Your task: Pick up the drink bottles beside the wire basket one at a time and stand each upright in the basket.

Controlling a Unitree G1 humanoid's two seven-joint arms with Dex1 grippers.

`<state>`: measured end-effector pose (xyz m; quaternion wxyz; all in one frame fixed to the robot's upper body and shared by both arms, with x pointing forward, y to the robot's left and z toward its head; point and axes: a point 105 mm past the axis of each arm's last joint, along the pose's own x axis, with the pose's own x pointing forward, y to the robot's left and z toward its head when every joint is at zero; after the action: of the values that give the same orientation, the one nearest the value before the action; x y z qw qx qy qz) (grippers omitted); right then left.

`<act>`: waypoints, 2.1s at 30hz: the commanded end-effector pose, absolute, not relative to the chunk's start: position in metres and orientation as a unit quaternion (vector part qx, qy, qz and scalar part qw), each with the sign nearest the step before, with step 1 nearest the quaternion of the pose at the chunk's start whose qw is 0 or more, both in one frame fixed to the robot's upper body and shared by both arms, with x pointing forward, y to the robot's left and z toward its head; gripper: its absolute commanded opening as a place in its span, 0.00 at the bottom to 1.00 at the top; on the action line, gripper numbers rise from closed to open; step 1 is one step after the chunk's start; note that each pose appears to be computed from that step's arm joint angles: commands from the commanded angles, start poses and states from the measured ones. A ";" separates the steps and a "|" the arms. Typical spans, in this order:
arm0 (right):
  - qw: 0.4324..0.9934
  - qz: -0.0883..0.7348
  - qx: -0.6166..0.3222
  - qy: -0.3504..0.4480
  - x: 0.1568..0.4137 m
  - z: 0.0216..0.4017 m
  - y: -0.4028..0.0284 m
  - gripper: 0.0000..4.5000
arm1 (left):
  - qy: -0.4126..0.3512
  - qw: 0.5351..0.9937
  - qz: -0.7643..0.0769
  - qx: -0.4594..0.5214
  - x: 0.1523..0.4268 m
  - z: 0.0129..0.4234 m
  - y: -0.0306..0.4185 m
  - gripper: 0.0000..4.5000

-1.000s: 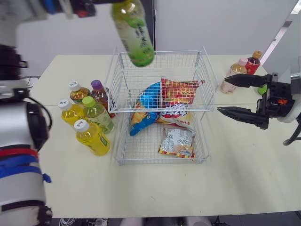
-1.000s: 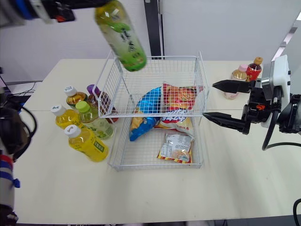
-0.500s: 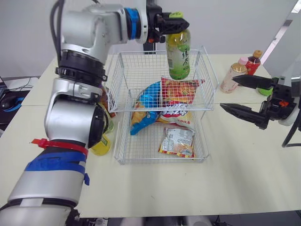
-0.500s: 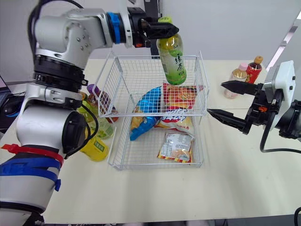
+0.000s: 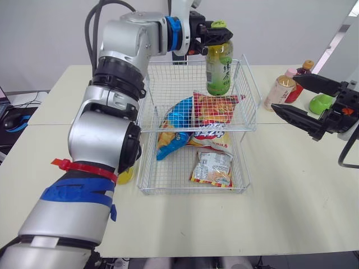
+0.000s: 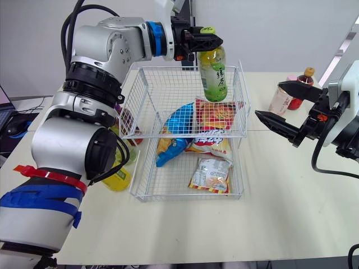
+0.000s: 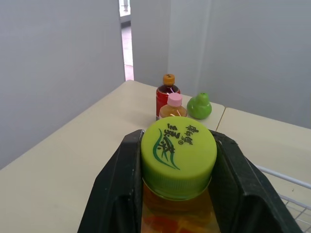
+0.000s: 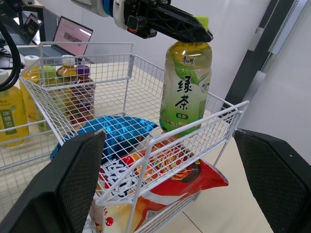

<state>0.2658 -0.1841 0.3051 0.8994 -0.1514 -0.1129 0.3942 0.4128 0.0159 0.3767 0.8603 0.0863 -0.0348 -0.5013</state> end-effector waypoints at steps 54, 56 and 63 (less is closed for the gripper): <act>0.732 0.654 -0.172 -0.087 0.249 0.313 -0.106 1.00 | 0.065 0.984 -0.160 0.051 0.193 0.282 0.374 1.00; 0.725 0.663 -0.167 -0.083 0.249 0.312 -0.103 1.00 | 0.077 0.983 -0.165 0.034 0.185 0.272 0.373 1.00; 0.705 0.687 -0.163 -0.069 0.246 0.303 -0.098 1.00 | 0.037 0.987 -0.147 0.046 0.195 0.253 0.343 1.00</act>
<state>0.2496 -0.0979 0.2987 0.7092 -0.1529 -0.0569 0.6859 0.1905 0.3528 0.2427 0.9854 0.0161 0.0637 -0.1569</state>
